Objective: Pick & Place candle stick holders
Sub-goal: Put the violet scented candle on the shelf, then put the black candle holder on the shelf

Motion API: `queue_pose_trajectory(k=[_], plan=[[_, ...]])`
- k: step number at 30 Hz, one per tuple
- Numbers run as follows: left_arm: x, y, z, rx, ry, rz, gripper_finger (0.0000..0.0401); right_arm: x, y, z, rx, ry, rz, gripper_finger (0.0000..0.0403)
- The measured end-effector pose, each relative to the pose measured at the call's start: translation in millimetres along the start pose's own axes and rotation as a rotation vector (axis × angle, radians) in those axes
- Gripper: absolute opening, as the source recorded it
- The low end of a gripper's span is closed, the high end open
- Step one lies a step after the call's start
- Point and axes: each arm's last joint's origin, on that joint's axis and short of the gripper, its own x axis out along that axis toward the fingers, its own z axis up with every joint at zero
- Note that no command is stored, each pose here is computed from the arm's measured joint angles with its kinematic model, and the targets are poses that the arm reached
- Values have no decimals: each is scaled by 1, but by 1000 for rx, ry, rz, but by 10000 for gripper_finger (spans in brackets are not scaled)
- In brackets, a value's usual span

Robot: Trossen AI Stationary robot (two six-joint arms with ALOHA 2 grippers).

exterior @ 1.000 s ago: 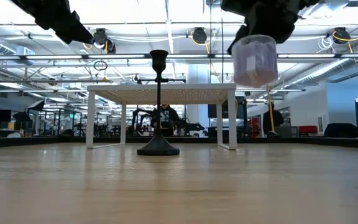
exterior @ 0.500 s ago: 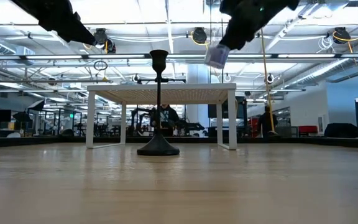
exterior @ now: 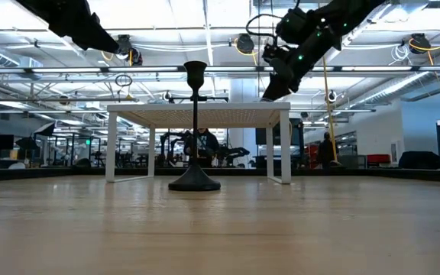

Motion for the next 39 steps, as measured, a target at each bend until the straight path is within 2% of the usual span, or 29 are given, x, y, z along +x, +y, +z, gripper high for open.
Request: queue_pose_trajectory(k=[4,9,23,27,34,39], plan=[[0,0,0,1,0,0,85,5,1,-1,-3,-8,53,4],[0,0,0,1,0,0,85,6,0,2,-14,-40,45,9],[0,0,0,-6,5,0,85,6,0,4,-19,-54,40,90],[0,0,0,-7,5,0,85,5,2,5,-59,-63,40,110],[0,0,-1,-21,5,-1,85,-19,18,17,-164,-117,-32,140],[0,-1,-1,-34,6,-18,85,-46,44,24,-189,-165,30,151]])
